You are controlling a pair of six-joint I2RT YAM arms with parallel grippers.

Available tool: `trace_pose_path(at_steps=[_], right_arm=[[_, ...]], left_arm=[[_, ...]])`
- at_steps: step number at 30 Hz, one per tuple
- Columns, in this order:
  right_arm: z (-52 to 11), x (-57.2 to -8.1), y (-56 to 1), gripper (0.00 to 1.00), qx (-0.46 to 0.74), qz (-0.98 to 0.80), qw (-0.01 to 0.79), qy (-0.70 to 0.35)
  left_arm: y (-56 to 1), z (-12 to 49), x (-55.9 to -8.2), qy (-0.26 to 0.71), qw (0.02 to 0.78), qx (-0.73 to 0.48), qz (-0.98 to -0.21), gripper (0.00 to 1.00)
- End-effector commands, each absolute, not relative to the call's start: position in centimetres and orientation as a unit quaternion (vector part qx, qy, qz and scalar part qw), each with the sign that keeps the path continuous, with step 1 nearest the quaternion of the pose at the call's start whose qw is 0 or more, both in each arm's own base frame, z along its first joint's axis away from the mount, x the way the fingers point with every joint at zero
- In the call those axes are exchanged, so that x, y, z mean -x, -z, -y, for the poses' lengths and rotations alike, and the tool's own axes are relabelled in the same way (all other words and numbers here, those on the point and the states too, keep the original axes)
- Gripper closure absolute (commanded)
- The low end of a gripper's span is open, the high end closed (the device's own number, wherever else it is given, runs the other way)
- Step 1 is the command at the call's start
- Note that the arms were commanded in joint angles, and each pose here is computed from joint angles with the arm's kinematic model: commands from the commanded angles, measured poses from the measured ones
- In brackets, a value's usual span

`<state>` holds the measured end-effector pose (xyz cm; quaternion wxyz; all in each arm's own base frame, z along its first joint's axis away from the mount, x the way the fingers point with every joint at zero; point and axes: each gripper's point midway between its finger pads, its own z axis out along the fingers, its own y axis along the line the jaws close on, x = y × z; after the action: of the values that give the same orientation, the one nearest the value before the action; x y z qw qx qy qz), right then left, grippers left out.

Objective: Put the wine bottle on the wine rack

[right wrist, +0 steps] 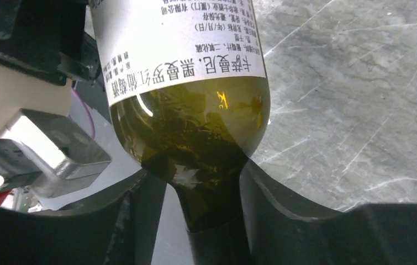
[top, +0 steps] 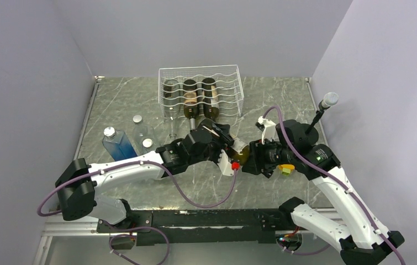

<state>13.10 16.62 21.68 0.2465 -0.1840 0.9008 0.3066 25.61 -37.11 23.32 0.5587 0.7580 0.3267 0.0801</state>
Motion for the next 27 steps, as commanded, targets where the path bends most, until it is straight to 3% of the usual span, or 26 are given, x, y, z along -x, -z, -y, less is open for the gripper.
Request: trace_pose_path(at_steps=[1, 7, 11, 14, 15, 16, 17, 27], right_arm=[[-17.3, -13.5, -22.4, 0.52, 0.193, -0.888, 0.264, -0.323], [-16.9, -13.7, -22.0, 0.97, 0.187, -0.894, 0.266, -0.307], [-16.6, -14.0, -22.2, 1.00, 0.181, -0.893, 0.280, -0.301], [-16.2, -14.4, -22.8, 1.00, 0.172, -0.892, 0.298, -0.293], [-16.0, -14.7, -23.1, 1.00, 0.166, -0.892, 0.305, -0.288], [-15.9, -14.9, -23.4, 1.00, 0.162, -0.891, 0.314, -0.284], [-15.6, -15.2, -23.6, 1.00, 0.154, -0.891, 0.324, -0.277], [-12.6, -19.0, -22.8, 1.00, 0.046, -0.897, 0.395, -0.192]], left_arm=[[-32.8, 38.6, -26.8, -0.076, 0.669, -0.671, -0.310, 0.99], [-32.6, 38.5, -27.3, -0.072, 0.669, -0.667, -0.321, 0.99], [-32.5, 38.5, -27.4, -0.071, 0.670, -0.663, -0.326, 0.96], [-32.3, 38.3, -27.5, -0.069, 0.671, -0.658, -0.334, 0.69], [-31.9, 38.2, -27.5, -0.067, 0.664, -0.663, -0.340, 0.46], [-31.6, 38.2, -27.6, -0.066, 0.659, -0.665, -0.345, 0.07], [-31.3, 38.1, -27.6, -0.065, 0.653, -0.668, -0.351, 0.01], [-26.8, 35.9, -26.3, -0.046, 0.587, -0.692, -0.418, 0.01]])
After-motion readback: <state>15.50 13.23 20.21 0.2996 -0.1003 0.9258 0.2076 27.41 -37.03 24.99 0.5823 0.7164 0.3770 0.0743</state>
